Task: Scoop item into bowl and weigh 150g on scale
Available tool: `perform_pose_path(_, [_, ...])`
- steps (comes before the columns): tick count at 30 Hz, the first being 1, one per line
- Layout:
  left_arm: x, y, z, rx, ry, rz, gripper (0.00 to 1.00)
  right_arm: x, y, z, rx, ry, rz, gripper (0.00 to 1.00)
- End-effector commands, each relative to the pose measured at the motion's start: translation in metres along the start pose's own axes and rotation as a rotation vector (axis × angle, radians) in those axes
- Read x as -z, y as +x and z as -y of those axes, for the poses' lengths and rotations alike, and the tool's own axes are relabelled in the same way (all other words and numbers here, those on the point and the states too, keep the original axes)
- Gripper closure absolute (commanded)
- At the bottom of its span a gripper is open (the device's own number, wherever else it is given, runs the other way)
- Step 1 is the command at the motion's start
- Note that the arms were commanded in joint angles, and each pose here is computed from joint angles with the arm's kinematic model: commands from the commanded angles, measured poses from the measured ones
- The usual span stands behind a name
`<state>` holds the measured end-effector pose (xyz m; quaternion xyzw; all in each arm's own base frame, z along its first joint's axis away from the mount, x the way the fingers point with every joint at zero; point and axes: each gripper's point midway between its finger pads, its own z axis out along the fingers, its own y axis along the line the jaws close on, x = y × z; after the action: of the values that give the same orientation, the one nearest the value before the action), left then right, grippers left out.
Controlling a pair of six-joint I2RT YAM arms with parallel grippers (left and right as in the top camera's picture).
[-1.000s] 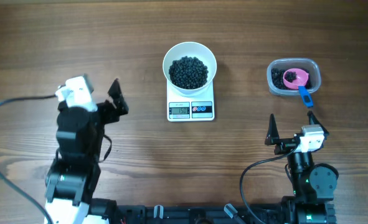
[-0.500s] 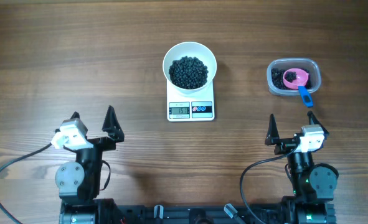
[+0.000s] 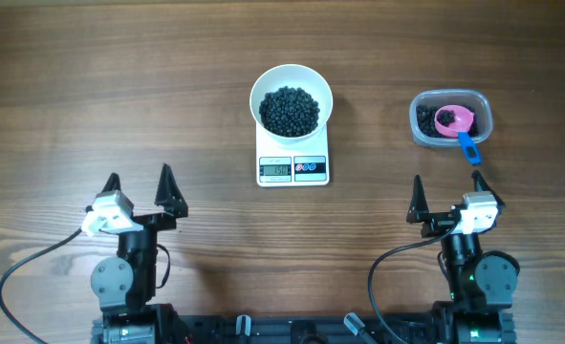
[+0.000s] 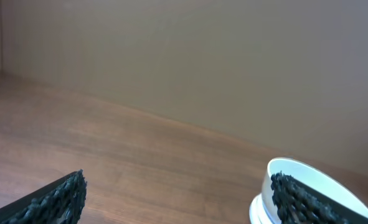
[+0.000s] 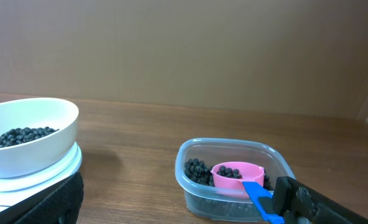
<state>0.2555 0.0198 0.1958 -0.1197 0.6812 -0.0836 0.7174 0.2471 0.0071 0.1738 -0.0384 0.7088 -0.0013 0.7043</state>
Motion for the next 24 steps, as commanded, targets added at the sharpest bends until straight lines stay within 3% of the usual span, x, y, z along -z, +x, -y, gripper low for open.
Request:
perform_pose_path(1, [0.000, 0.007, 0.000, -0.012, 0.014, 0.000, 0.00, 0.001, -0.001, 0.002, -0.004, 0.012, 0.008, 0.00])
perform_pose_path(24, [0.013, 0.035, 0.013, -0.105, 0.113, -0.111, 0.00, 0.001, -0.001, 0.002, -0.004, 0.012, 0.008, 0.00])
